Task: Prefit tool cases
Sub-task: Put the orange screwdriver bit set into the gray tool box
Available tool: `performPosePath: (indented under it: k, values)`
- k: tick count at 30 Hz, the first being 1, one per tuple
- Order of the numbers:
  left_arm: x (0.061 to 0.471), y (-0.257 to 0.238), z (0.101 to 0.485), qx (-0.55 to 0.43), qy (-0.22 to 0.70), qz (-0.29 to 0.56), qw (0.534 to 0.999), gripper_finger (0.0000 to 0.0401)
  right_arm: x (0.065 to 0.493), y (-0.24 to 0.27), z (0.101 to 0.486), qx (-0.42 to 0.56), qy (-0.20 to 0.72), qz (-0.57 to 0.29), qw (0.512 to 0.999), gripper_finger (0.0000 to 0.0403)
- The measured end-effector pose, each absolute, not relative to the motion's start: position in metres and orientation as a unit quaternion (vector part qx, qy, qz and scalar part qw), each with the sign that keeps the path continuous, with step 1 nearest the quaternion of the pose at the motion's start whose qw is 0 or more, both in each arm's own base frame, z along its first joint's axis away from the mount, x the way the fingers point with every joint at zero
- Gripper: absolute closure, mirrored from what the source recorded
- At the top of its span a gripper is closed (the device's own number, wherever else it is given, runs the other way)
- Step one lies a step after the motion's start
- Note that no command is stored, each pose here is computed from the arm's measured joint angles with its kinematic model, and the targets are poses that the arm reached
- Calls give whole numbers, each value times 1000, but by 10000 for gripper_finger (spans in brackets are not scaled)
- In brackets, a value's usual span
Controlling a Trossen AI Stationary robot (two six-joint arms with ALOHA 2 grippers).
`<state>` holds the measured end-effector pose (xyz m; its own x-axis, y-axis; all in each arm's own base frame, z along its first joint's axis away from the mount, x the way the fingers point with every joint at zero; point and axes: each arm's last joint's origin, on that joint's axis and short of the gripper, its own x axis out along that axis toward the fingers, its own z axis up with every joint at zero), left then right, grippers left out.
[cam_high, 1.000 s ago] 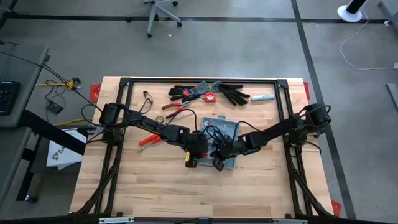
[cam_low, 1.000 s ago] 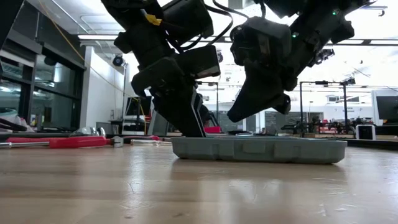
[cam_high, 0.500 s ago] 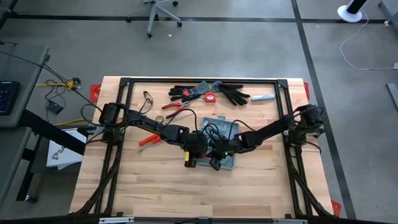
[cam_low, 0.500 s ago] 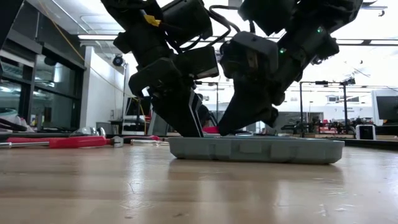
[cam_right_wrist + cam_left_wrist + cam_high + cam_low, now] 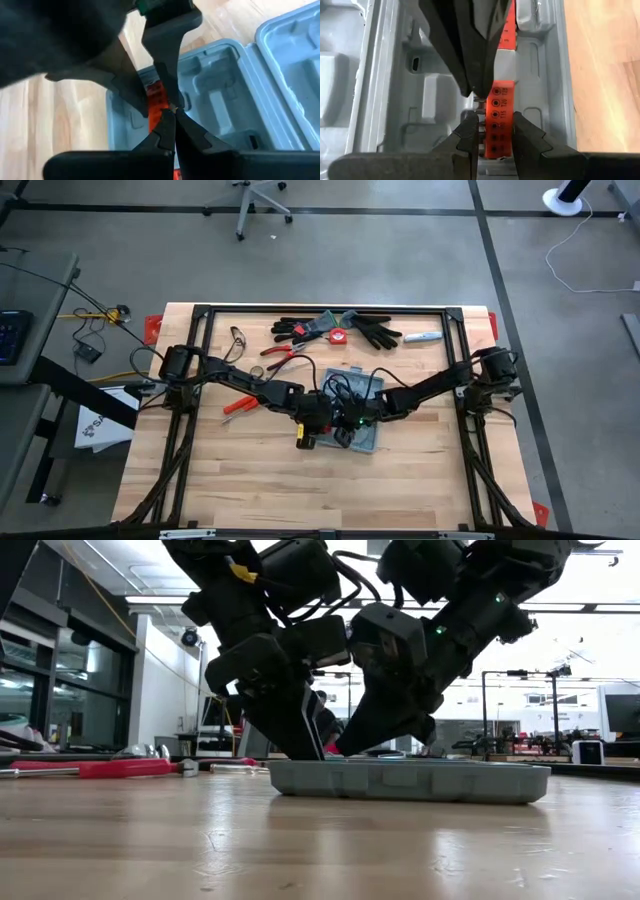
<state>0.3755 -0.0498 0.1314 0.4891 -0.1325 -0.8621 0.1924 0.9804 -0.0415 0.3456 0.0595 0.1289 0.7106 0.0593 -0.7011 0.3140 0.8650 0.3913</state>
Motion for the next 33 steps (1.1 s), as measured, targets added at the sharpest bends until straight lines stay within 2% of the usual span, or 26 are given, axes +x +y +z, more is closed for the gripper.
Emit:
performPosePath:
  k: [10,19,33]
  values:
    - [374,-50,130,26,502,-95,859,329,349,68,119,256,376,-54,889,403]
    - [375,-50,131,29,501,-91,860,330,343,81,128,241,373,-49,895,403]
    - [375,-50,130,27,503,-91,859,330,345,77,126,229,363,-70,900,403]
